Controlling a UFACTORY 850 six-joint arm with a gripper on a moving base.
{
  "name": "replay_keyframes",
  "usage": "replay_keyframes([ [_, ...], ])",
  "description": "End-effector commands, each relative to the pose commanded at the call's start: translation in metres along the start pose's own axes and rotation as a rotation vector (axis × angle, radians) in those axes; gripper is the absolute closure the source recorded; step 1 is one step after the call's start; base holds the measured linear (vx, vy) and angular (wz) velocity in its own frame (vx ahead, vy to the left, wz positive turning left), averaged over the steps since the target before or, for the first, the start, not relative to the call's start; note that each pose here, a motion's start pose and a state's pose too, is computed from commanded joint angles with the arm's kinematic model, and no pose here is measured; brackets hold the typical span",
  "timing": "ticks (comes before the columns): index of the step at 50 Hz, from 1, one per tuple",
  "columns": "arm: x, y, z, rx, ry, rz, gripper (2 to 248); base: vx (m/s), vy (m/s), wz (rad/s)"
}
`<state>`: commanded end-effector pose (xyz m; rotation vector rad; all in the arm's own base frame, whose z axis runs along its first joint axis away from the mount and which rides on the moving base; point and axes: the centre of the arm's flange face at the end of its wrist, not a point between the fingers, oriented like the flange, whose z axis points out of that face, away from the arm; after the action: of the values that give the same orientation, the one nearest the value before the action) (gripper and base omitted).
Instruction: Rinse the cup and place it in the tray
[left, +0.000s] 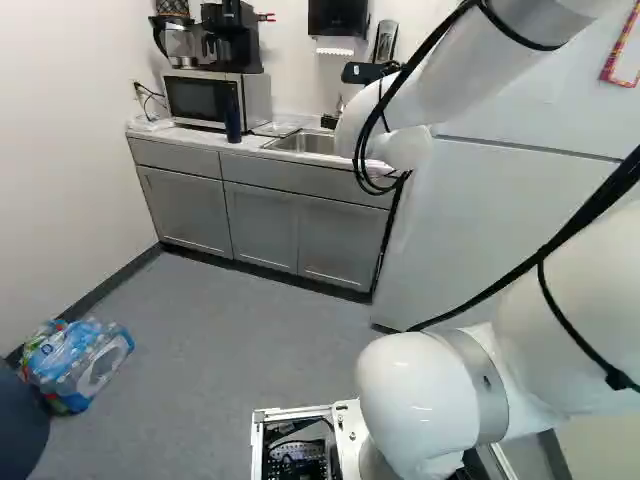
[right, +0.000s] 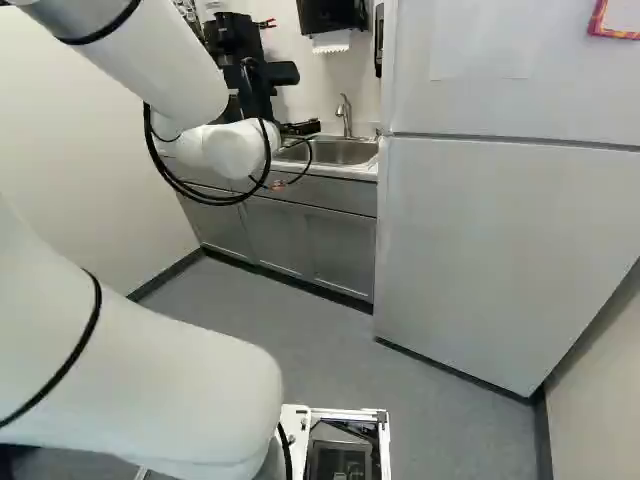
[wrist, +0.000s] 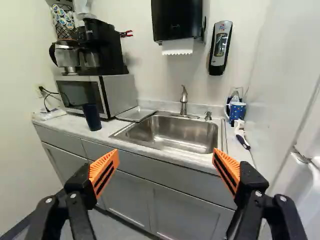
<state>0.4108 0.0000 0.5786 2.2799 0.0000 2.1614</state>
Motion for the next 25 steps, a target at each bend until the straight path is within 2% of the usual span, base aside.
replay_keyframes([
  [25,0.021,0.0,0.003,0.0,-0.011,0.0,3,0.0,0.0,0.0],
])
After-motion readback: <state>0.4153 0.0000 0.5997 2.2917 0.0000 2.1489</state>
